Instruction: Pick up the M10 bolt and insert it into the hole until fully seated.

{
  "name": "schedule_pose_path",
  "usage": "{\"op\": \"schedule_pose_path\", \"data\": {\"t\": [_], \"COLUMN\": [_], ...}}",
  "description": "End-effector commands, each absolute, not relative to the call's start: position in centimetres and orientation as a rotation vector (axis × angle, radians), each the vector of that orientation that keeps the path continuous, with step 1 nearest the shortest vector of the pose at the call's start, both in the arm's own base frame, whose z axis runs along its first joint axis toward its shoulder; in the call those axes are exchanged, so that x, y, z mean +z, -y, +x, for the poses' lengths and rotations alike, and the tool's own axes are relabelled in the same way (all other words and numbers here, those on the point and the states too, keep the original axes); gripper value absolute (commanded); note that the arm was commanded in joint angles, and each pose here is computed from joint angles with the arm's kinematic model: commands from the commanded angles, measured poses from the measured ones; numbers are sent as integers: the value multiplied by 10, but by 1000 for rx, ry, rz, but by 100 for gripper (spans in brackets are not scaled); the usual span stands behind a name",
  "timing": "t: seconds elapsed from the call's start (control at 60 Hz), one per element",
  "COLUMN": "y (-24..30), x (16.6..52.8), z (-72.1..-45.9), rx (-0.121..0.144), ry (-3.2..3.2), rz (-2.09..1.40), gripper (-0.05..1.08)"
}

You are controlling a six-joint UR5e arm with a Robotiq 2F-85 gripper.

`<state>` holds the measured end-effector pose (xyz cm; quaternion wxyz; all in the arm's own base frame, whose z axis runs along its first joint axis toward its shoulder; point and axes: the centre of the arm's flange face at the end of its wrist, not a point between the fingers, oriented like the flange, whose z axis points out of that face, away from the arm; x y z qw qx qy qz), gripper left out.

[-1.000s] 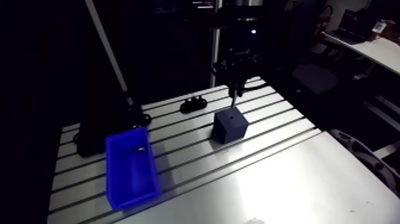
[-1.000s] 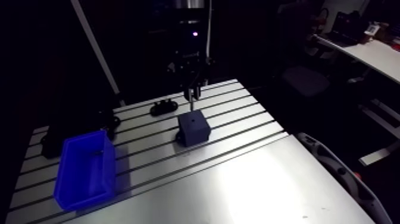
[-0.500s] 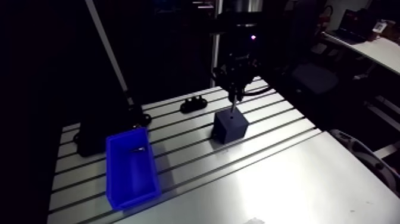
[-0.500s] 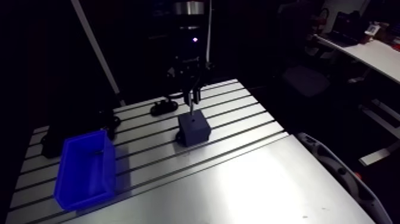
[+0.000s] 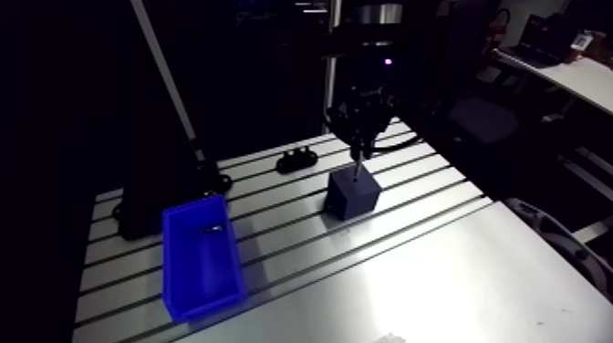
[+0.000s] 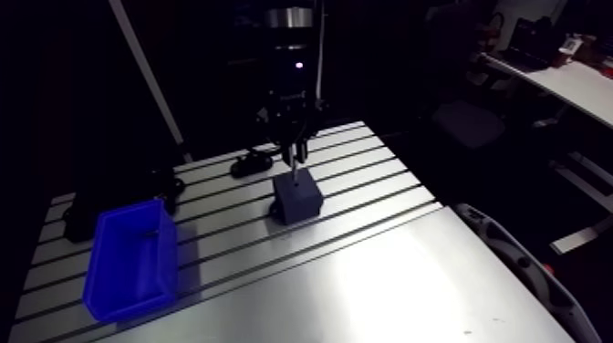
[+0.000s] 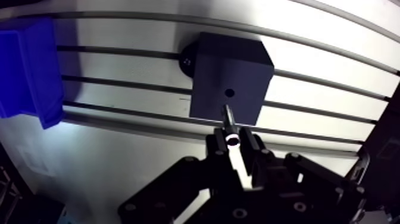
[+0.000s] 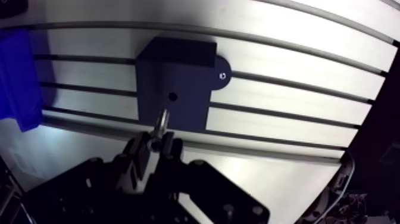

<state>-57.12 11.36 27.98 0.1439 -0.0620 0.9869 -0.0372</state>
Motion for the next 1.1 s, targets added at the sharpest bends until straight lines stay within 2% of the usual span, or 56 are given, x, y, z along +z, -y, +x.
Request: {"op": "schedule_pose_path", "data": {"t": [0.017, 0.15, 1.1], "y": [-116, -118, -114], "x": [280, 281, 270], "z": [-572, -574, -575], "rx": [-72, -48, -60], "ry": [-2856, -2871, -2857], "rz": [-182, -194, -196], "gripper": [108, 108, 108]}}
